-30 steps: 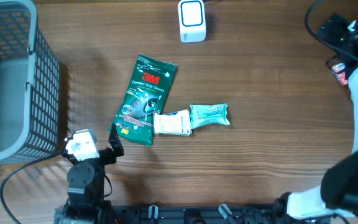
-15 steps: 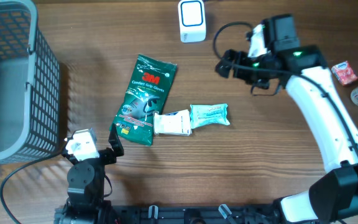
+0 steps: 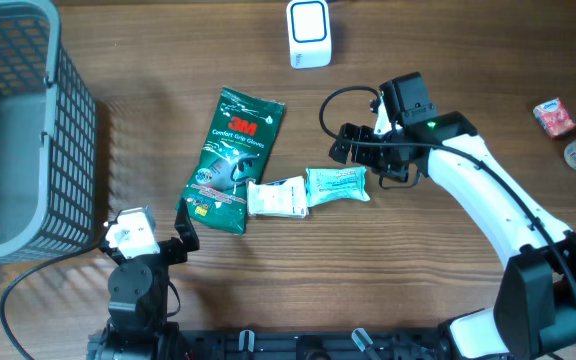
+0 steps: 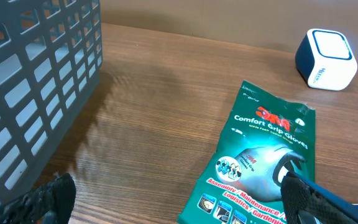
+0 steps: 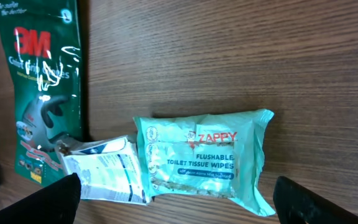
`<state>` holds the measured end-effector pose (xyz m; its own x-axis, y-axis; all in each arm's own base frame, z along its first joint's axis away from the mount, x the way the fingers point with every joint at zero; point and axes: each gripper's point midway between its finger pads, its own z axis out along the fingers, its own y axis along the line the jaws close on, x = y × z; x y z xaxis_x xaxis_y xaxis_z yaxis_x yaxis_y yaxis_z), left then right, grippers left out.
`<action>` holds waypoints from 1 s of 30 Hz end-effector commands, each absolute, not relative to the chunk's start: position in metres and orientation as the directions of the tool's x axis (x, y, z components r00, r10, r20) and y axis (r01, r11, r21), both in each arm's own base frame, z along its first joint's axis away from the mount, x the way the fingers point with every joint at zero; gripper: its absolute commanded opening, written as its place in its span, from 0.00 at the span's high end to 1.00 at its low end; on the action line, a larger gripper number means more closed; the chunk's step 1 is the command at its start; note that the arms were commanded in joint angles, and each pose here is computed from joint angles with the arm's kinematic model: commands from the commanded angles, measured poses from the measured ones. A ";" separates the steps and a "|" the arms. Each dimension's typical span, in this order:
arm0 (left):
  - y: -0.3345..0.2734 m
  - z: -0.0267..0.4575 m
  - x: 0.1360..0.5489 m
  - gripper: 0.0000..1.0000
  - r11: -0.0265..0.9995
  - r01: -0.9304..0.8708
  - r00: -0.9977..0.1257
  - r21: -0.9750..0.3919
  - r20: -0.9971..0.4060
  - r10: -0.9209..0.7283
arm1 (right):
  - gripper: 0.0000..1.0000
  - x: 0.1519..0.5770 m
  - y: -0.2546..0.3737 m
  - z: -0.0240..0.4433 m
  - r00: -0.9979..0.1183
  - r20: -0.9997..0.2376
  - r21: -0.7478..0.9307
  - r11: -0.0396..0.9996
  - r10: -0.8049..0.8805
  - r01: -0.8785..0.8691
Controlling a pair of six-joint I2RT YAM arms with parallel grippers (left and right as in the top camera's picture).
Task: Scan the item barcode
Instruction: 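Reach the right gripper to the light-green wipes pack and grasp it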
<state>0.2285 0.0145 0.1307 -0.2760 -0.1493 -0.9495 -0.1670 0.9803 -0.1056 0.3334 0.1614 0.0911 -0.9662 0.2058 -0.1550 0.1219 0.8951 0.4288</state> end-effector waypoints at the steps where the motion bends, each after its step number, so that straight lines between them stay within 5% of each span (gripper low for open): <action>1: 0.013 0.130 0.229 0.00 0.979 -0.163 -0.273 -0.123 -0.948 -0.165 | 0.00 0.331 0.162 0.071 -0.972 -0.107 0.411 0.899 0.209 0.148; 7: 0.013 0.130 0.229 0.00 0.979 -0.163 -0.273 -0.123 -0.948 -0.165 | 0.04 0.309 0.159 0.014 -0.979 0.077 0.335 0.920 0.191 0.206; 15: 0.013 0.130 0.229 0.00 0.979 -0.163 -0.273 -0.123 -0.948 -0.165 | 0.21 0.284 0.151 0.001 -0.900 0.233 0.238 0.876 0.368 0.420; 17: 0.013 0.130 0.229 0.00 0.979 -0.163 -0.273 -0.123 -0.948 -0.165 | 0.37 0.278 0.154 -0.005 -0.883 0.259 0.248 0.856 0.393 0.454; 20: 0.013 0.130 0.229 0.00 0.979 -0.163 -0.273 -0.123 -0.948 -0.165 | 0.94 0.272 0.162 -0.020 -0.884 0.272 0.315 0.832 0.381 0.456; 23: 0.013 0.130 0.229 0.00 0.979 -0.163 -0.273 -0.123 -0.948 -0.165 | 0.96 0.270 0.162 -0.023 -0.879 0.272 0.323 0.824 0.391 0.466; 26: 0.013 0.130 0.229 0.00 0.979 -0.163 -0.273 -0.123 -0.948 -0.165 | 0.96 0.289 0.179 0.008 -0.951 0.189 0.472 0.826 0.246 0.308; 30: 0.013 0.130 0.229 0.00 0.979 -0.163 -0.273 -0.123 -0.948 -0.165 | 0.96 0.329 0.188 0.072 -0.984 -0.177 0.561 0.824 0.026 -0.079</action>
